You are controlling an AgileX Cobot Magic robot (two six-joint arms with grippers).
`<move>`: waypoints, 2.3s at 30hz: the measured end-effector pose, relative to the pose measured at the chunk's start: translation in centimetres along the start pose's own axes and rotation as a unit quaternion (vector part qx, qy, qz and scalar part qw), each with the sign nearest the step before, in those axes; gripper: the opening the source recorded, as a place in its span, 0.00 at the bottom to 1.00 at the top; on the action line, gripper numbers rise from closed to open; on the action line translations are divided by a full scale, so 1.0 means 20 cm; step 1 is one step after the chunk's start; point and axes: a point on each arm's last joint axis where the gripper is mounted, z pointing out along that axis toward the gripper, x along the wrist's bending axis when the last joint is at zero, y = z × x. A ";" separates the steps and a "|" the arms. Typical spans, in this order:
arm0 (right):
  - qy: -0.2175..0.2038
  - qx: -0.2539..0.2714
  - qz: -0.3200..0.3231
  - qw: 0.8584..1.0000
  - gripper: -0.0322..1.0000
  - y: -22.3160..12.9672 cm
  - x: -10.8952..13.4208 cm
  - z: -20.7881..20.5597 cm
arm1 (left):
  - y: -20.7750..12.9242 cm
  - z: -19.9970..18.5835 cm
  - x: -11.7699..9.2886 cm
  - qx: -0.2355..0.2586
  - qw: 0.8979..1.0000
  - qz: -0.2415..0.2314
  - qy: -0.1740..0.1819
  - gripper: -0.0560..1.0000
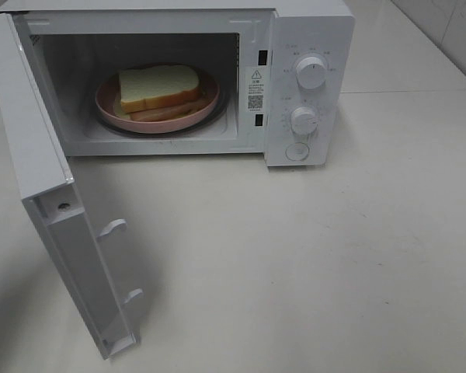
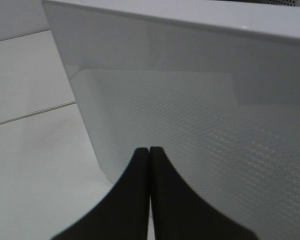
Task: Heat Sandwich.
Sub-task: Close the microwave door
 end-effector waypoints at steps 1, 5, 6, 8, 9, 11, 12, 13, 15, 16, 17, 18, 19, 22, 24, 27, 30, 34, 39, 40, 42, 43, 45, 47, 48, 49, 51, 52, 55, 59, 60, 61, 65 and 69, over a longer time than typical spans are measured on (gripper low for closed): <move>0.000 0.000 0.000 1.000 0.77 0.00 0.00 0.00 | -0.01 0.01 -0.01 0.001 1.000 0.001 -0.005 0.05; 0.000 0.000 0.000 1.000 0.77 0.00 0.00 0.00 | -0.03 0.05 -0.06 0.002 0.999 0.004 -0.033 0.05; 0.000 0.000 0.000 1.000 0.77 0.00 0.00 0.00 | -0.04 0.06 -0.09 0.003 0.999 0.006 -0.044 0.05; 0.000 0.000 0.000 1.000 0.77 0.00 0.00 0.00 | -0.05 0.06 -0.10 0.005 0.999 0.007 -0.049 0.05; 0.000 0.000 0.000 1.000 0.77 0.00 0.00 0.00 | -0.05 0.07 -0.11 0.005 0.998 0.007 -0.054 0.05; 0.000 0.000 0.000 1.000 0.77 0.00 0.00 0.00 | -0.06 0.08 -0.12 0.006 0.998 0.008 -0.060 0.05; 0.000 0.000 0.000 1.000 0.77 0.00 0.00 0.00 | -0.06 0.09 -0.14 0.006 0.998 0.008 -0.069 0.05; 0.000 0.000 0.000 1.000 0.77 0.00 0.00 0.00 | -0.06 0.10 -0.15 0.004 0.997 0.009 -0.074 0.05; 0.000 0.000 0.000 1.000 0.77 0.00 0.00 0.00 | -0.06 0.13 -0.19 -0.003 0.996 0.013 -0.092 0.05; 0.000 0.000 0.000 1.000 0.77 0.00 0.00 0.00 | -0.06 0.13 -0.19 -0.003 0.996 0.013 -0.092 0.05; 0.000 0.000 0.000 1.000 0.77 0.00 0.00 0.00 | -0.06 0.14 -0.21 -0.003 0.995 0.014 -0.097 0.05; 0.000 0.000 0.000 1.000 0.77 0.00 0.00 0.00 | -0.06 0.15 -0.22 -0.003 0.995 0.014 -0.101 0.05; 0.000 0.000 0.000 1.000 0.77 0.00 0.00 0.00 | -0.06 0.16 -0.23 -0.001 0.995 0.012 -0.102 0.05; 0.000 0.000 0.000 1.000 0.77 0.00 0.00 0.00 | -0.05 0.19 -0.26 -0.003 0.995 0.004 -0.104 0.05; 0.000 0.000 0.000 1.000 0.77 0.00 0.00 0.00 | -0.05 0.21 -0.28 -0.004 0.994 -0.002 -0.105 0.05; 0.000 0.000 0.000 1.000 0.77 0.00 0.00 0.00 | -0.03 0.25 -0.31 -0.007 0.995 -0.016 -0.100 0.05; 0.000 0.000 0.000 1.000 0.77 0.00 0.00 0.00 | -0.02 0.30 -0.35 -0.009 0.995 -0.026 -0.099 0.05; 0.000 0.000 0.000 1.000 0.77 0.00 0.00 0.00 | -0.01 0.37 -0.41 -0.006 0.994 -0.039 -0.098 0.05; 0.000 0.000 0.000 1.000 0.77 0.00 0.00 0.00 | 0.01 0.44 -0.48 -0.012 0.994 -0.038 -0.099 0.05; 0.000 0.000 0.000 1.000 0.77 0.00 0.00 0.00 | 0.01 0.44 -0.48 -0.012 0.994 -0.038 -0.099 0.05; 0.000 0.000 0.000 1.000 0.77 0.00 0.00 0.00 | 0.02 0.49 -0.52 -0.014 0.994 -0.033 -0.099 0.05; 0.000 0.000 0.000 1.000 0.77 0.00 0.00 0.00 | 0.02 0.51 -0.53 -0.014 0.995 -0.033 -0.097 0.05; 0.000 0.000 0.000 1.000 0.77 0.00 0.00 0.00 | 0.02 0.52 -0.54 -0.015 0.995 -0.035 -0.097 0.05; 0.000 0.000 0.000 1.000 0.77 0.00 0.00 0.00 | 0.04 0.58 -0.58 -0.023 0.994 -0.038 -0.095 0.05; 0.000 0.000 0.000 1.000 0.77 0.00 0.00 0.00 | 0.05 0.59 -0.59 -0.024 0.995 -0.039 -0.094 0.05; 0.000 0.000 0.000 1.000 0.77 0.00 0.00 0.00 | 0.05 0.59 -0.59 -0.024 0.995 -0.039 -0.094 0.05; 0.000 0.000 0.000 1.000 0.77 0.00 0.00 0.00 | 0.07 0.65 -0.61 -0.024 0.995 -0.040 -0.087 0.05; 0.000 0.000 0.000 1.000 0.77 0.00 0.00 0.00 | 0.08 0.67 -0.61 -0.024 0.995 -0.043 -0.083 0.05; 0.000 0.000 0.000 1.000 0.77 0.00 0.00 0.00 | 0.10 0.70 -0.62 -0.026 0.996 -0.047 -0.078 0.05; 0.000 0.000 0.000 1.000 0.77 0.00 0.00 0.00 | 0.13 0.76 -0.64 -0.032 0.996 -0.042 -0.076 0.05; 0.000 0.000 0.000 1.000 0.77 0.00 0.00 0.00 | 0.14 0.78 -0.65 -0.035 0.996 -0.041 -0.077 0.05; 0.000 0.000 0.000 1.000 0.77 0.00 0.00 0.00 | 0.15 0.81 -0.66 -0.040 0.995 -0.042 -0.077 0.05; 0.000 0.000 0.000 1.000 0.77 0.00 0.00 0.00 | 0.17 0.86 -0.68 -0.040 0.995 -0.049 -0.075 0.05; 0.000 0.000 0.000 1.000 0.77 0.00 0.00 0.00 | 0.18 0.89 -0.69 -0.035 0.996 -0.052 -0.069 0.05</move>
